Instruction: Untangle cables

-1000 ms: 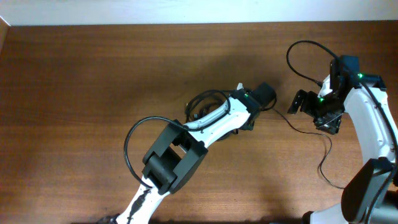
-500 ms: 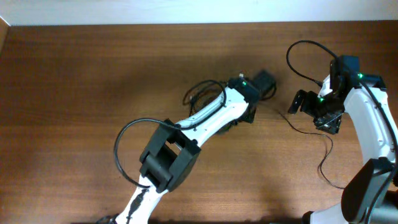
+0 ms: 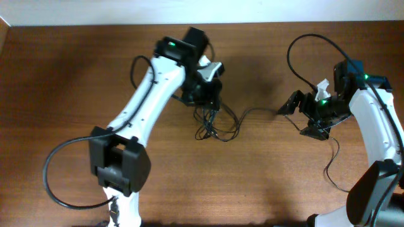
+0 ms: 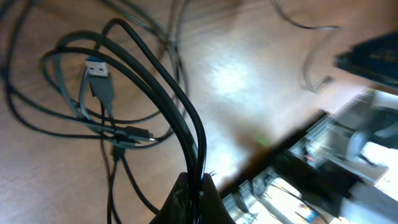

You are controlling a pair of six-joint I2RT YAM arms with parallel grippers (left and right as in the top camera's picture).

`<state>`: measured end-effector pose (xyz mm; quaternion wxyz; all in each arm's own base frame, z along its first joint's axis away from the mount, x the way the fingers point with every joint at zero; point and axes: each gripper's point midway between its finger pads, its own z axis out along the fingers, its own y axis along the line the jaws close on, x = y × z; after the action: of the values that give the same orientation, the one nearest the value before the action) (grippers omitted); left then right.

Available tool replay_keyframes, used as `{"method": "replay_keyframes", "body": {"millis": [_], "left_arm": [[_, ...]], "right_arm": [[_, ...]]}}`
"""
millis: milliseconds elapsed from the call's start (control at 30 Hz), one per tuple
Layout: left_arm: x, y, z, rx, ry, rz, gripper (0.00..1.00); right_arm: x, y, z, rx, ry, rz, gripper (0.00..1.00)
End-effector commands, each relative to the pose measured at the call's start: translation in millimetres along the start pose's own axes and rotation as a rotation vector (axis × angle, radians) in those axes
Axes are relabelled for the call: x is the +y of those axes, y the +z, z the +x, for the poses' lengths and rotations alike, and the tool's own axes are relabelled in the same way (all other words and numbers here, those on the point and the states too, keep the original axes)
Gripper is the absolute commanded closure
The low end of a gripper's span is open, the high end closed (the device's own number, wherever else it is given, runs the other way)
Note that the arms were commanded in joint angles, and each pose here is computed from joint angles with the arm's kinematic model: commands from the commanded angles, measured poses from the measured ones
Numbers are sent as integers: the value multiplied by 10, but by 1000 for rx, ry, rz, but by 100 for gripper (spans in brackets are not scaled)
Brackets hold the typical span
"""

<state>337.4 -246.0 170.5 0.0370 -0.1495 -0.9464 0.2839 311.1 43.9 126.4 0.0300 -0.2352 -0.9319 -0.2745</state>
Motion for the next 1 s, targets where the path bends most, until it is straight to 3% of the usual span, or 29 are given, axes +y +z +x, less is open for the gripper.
{"method": "replay_keyframes", "body": {"millis": [0,233,367,467,500,533,567,633,667,733,767,800,833,900,967], "left_arm": [[-239,-347,-19,-55,116,257,100],[-124,-382,-117,-93,155,255,100],[239,-391,-252,-137,116,80,100],[261,-387,-269,-142,114,64,100],[212,-372,-261,-137,115,85,100],[209,-369,-262,-136,114,89,100],[210,-368,-261,-136,114,89,100],[209,-366,-253,-133,111,89,100],[202,-362,-254,-132,101,90,100],[199,-361,-256,-131,73,92,100],[199,-360,-251,-129,69,93,100],[199,-360,-249,-129,68,92,100],[193,-357,-248,-128,70,93,100],[185,-358,-248,-128,70,98,100],[115,-366,-243,-127,72,139,100]], "right_arm": [[113,2,80,36,13,-64,2],[-43,140,183,59,42,44,2],[88,354,273,72,63,55,2],[318,474,183,16,-11,23,5],[411,488,93,-22,-45,-5,33],[478,491,15,-54,-28,-27,51],[540,485,-76,-91,2,-49,59],[518,473,-223,-163,130,-29,88],[481,478,-237,-179,194,-8,96],[513,509,-200,-173,227,-7,96],[522,526,-198,-183,238,2,86],[542,550,-223,-215,254,18,46],[571,564,-241,-233,255,19,31],[808,615,-303,-293,197,-22,22],[932,634,-376,-373,197,-27,22]]}}
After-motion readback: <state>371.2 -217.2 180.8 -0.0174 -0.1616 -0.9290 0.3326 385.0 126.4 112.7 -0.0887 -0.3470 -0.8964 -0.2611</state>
